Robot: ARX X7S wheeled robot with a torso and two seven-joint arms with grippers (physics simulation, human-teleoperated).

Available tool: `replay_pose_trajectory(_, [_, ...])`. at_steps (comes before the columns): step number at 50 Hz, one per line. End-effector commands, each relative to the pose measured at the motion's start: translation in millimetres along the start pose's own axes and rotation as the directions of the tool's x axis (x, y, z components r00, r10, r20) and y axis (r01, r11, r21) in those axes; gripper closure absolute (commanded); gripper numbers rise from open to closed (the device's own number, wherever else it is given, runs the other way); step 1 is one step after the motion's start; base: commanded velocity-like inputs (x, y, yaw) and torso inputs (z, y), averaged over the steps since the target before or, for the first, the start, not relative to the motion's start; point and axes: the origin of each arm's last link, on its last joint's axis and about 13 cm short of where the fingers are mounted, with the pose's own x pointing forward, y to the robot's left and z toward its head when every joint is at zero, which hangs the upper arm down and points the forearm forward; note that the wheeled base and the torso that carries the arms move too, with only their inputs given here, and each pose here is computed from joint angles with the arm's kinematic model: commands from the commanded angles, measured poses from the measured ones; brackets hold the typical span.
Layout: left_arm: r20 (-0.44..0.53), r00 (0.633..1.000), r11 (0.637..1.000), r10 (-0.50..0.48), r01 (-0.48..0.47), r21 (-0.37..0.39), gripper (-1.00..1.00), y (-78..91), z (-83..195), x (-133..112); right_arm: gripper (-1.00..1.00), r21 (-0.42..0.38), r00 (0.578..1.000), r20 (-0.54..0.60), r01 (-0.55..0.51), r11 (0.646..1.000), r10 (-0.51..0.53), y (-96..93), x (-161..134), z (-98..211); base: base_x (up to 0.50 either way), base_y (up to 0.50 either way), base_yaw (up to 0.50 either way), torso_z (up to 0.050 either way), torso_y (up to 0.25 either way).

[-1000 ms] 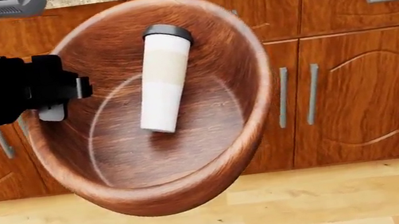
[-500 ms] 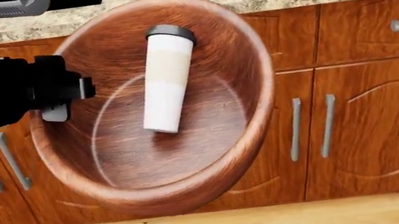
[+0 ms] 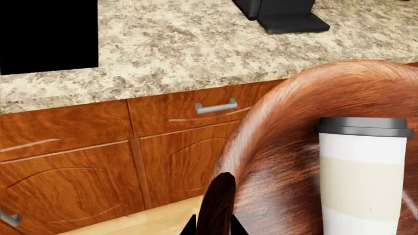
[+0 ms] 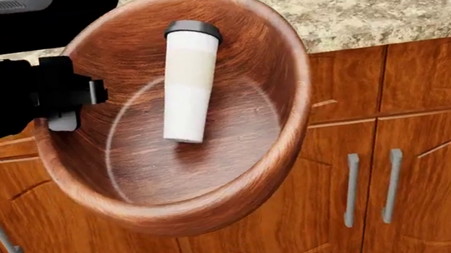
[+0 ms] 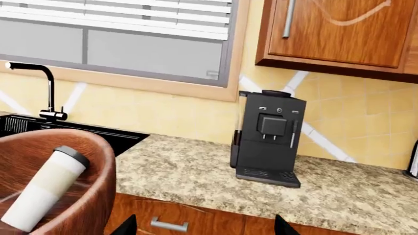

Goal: Place the cup inside the bowl on the dining table and move the bowl to any counter.

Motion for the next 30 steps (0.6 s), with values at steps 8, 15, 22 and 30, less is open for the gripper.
replay_pose_trajectory(8, [0.025,1.000,1.000,0.009,-0.008,-0.022,1.00,2.3,3.9,1.3,-1.00,0.010,1.000,-0.016,-0.007,1.000,0.007,2.2,-3.1,-8.0,0.50,0.02,0.00,0.000,0.001])
replay_pose_trajectory(15, [0.017,1.000,1.000,0.010,-0.010,-0.008,1.00,0.7,-0.1,4.2,-1.00,0.019,1.000,-0.023,-0.004,1.000,0.004,2.6,-6.8,-11.6,0.50,0.02,0.00,0.000,0.001])
replay_pose_trajectory(22, [0.018,1.000,1.000,0.015,-0.015,-0.013,1.00,1.9,1.0,4.3,-1.00,0.044,0.999,-0.033,-0.008,0.999,0.010,5.0,-10.2,-17.6,0.50,0.03,0.00,0.000,0.003])
replay_pose_trajectory(30, [0.020,1.000,1.000,0.017,-0.016,-0.011,1.00,2.4,1.2,3.5,-1.00,0.047,0.999,-0.039,-0.012,0.999,0.014,6.3,-9.0,-20.0,0.36,0.20,0.00,0.001,0.001])
